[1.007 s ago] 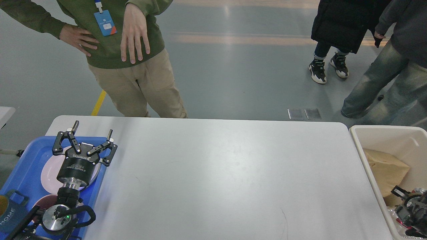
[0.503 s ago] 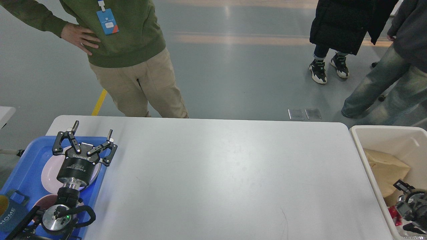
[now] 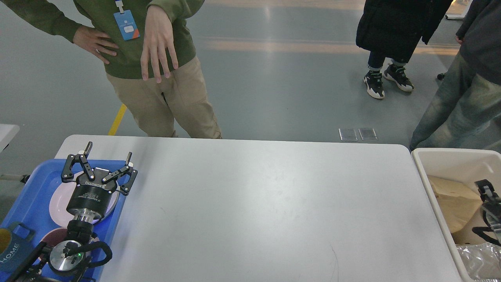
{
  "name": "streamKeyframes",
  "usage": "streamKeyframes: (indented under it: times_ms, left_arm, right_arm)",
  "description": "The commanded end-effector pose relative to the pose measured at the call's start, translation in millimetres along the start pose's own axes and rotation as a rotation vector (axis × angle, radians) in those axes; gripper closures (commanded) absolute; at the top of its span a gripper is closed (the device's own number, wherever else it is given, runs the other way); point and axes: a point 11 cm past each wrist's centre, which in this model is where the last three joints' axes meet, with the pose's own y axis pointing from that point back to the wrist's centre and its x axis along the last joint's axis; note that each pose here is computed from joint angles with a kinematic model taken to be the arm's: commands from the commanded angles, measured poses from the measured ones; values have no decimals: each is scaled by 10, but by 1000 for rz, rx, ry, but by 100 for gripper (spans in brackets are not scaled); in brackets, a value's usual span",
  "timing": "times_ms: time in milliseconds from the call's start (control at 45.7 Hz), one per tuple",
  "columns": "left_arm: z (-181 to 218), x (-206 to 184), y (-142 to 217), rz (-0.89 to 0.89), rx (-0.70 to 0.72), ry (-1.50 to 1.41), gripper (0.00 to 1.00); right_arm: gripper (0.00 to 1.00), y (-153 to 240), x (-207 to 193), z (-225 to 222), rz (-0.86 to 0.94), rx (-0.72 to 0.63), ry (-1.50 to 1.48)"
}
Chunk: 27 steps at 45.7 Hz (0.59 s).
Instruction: Tidy desktop
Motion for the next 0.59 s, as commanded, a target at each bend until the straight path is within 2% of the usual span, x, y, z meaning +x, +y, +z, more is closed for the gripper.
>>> streamKeyframes:
  times_ms: [0, 197, 372, 416, 503, 569]
  left_arm:
    - [-3, 0, 0, 0, 1, 0, 3]
    - [-3, 0, 0, 0, 1, 0, 3]
    - [-3, 0, 0, 0, 1, 0, 3]
    - [-1, 0, 0, 0, 0, 0, 3]
    - [-1, 0, 0, 0, 0, 0, 3]
    - [-1, 0, 0, 0, 0, 0, 3]
  right_arm:
    - [0, 91, 115, -317, -81, 84, -324]
    - [0, 264, 228, -771, -216, 249, -931]
    - [0, 501, -100, -951, -425, 356, -1044]
    - [0, 568, -108, -982, -469, 422, -1071]
    - [0, 692, -4, -984, -550, 636, -1196]
    - [0, 788, -178, -942, -658, 741, -1299]
